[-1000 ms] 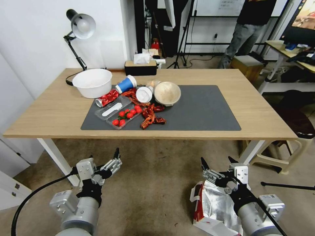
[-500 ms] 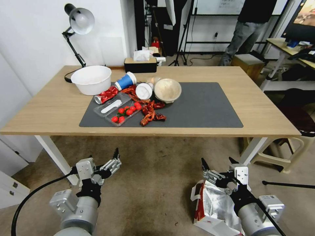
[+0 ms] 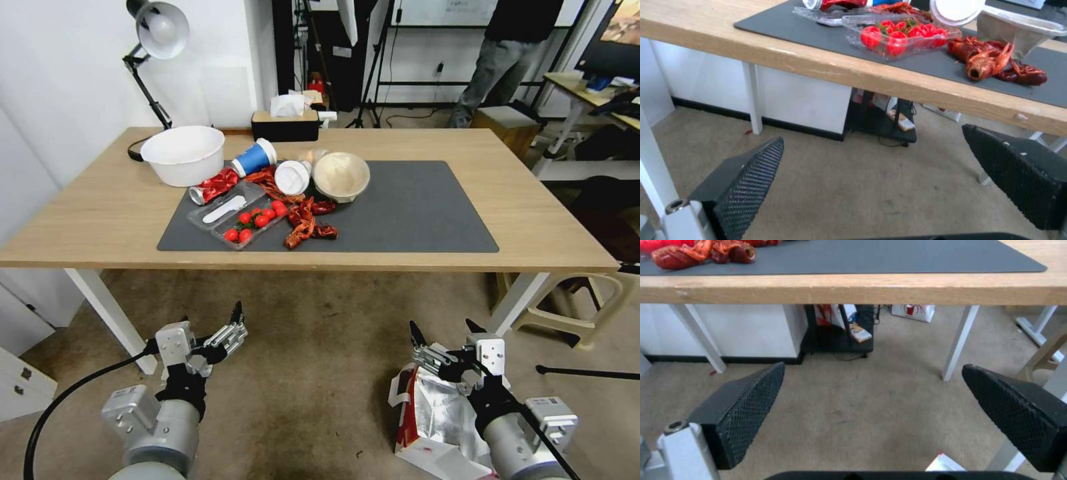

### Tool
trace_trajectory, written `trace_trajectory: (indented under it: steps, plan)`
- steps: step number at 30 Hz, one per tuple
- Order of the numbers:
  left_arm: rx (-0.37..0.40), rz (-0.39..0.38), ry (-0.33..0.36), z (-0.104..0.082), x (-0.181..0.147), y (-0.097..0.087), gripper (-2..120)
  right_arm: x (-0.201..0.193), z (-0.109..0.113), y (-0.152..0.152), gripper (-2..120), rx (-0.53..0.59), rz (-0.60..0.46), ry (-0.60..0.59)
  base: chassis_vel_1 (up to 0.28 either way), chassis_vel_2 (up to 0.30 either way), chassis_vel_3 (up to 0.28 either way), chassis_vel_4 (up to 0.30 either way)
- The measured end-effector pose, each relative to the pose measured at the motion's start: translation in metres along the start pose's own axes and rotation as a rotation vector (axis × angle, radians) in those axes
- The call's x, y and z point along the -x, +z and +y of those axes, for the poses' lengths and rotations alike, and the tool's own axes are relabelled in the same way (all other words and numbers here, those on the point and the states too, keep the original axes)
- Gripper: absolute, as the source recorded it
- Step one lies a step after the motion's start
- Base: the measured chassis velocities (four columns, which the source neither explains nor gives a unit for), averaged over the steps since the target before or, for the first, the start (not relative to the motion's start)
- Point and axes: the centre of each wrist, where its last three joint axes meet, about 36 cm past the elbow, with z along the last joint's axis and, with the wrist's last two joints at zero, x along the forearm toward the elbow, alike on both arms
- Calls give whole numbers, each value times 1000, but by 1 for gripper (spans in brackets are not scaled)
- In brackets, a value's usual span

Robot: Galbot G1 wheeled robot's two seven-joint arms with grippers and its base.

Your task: Pick up the food delivery bag from the floor and place it on the table.

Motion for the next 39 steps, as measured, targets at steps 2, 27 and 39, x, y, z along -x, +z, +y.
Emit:
trace_trajectory:
  steps: [2,27,39]
  plan:
    - [0,0,1,0,0,0,100,0,0,0,100,-1,-1,0,0,0,0,0]
    - [-8,2,5,-2,0,0,100,0,1,0,100,-4,-10,0,0,0,0,0]
    - [-4,1,7,-2,1,1,100,1,1,-1,100,-5,-14,3,0,0,0,0]
